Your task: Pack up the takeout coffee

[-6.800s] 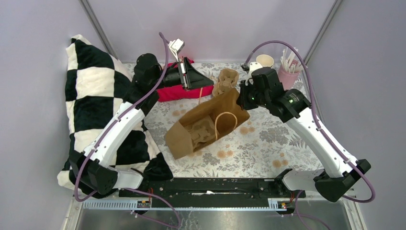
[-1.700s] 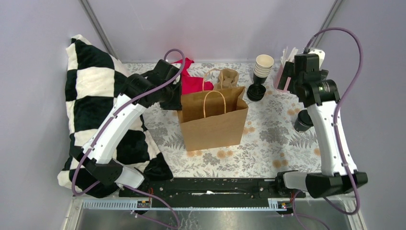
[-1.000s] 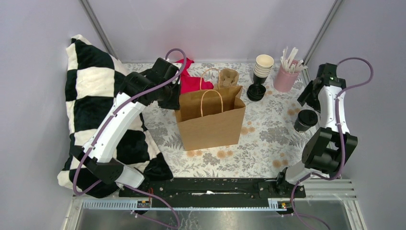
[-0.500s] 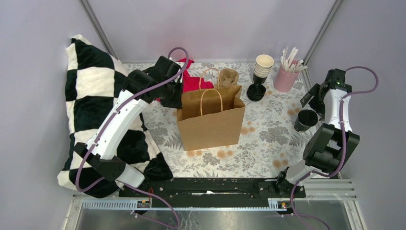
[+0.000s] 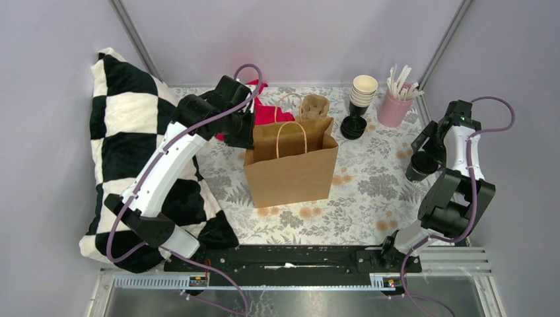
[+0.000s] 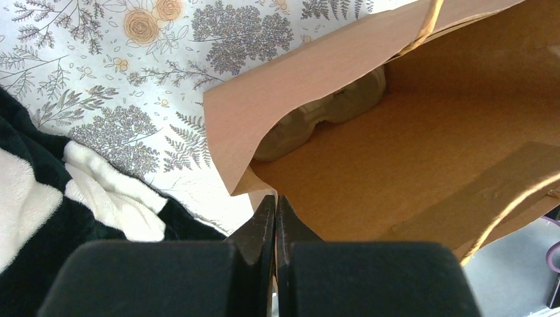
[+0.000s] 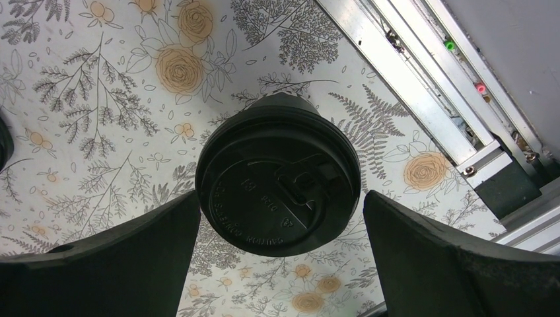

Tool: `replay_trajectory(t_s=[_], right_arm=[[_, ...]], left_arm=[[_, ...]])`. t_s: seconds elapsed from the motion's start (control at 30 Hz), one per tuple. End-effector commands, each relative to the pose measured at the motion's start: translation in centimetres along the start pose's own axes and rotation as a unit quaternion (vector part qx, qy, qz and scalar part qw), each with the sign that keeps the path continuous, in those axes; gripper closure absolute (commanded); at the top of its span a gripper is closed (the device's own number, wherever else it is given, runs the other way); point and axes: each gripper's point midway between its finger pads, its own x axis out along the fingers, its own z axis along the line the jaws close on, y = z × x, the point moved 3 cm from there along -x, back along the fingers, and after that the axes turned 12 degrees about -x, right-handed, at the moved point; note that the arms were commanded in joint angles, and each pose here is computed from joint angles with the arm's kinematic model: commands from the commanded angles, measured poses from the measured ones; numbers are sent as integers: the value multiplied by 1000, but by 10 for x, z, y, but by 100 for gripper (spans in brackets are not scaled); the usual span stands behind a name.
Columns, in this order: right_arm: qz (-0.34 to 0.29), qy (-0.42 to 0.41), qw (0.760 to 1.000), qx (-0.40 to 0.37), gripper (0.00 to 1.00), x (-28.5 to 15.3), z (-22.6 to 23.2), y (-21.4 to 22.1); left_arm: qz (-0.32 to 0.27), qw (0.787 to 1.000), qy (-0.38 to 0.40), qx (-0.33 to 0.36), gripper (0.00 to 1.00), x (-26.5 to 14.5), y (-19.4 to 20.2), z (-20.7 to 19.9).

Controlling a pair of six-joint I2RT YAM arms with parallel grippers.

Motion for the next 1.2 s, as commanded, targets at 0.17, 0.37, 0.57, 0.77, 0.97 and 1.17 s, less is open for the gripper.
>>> replay_trajectory(t_s=[0.17, 0.37, 0.57, 0.77, 0.97, 1.17], right_arm=[[-11, -3, 1000, -9, 0, 0, -1, -5], [-7, -7, 1000, -9, 1, 1, 1, -5], [-5, -11, 1000, -12, 9, 3, 2, -4], [-7, -5, 1000, -14, 6, 0, 1, -8], [-2, -3, 1000, -17, 5, 2, 1, -13], [-1, -8, 1000, -17, 12, 1, 2, -11]], left_arm=[[20, 1000, 4, 0, 100, 1, 4, -2], [20, 1000, 4, -1, 100, 1, 3, -1], [22, 1000, 3, -1, 100, 3, 3, -1], [21, 1000, 4, -1, 100, 2, 3, -1], [20, 1000, 5, -1, 100, 2, 3, -1], [19, 1000, 5, -1, 100, 1, 2, 0]])
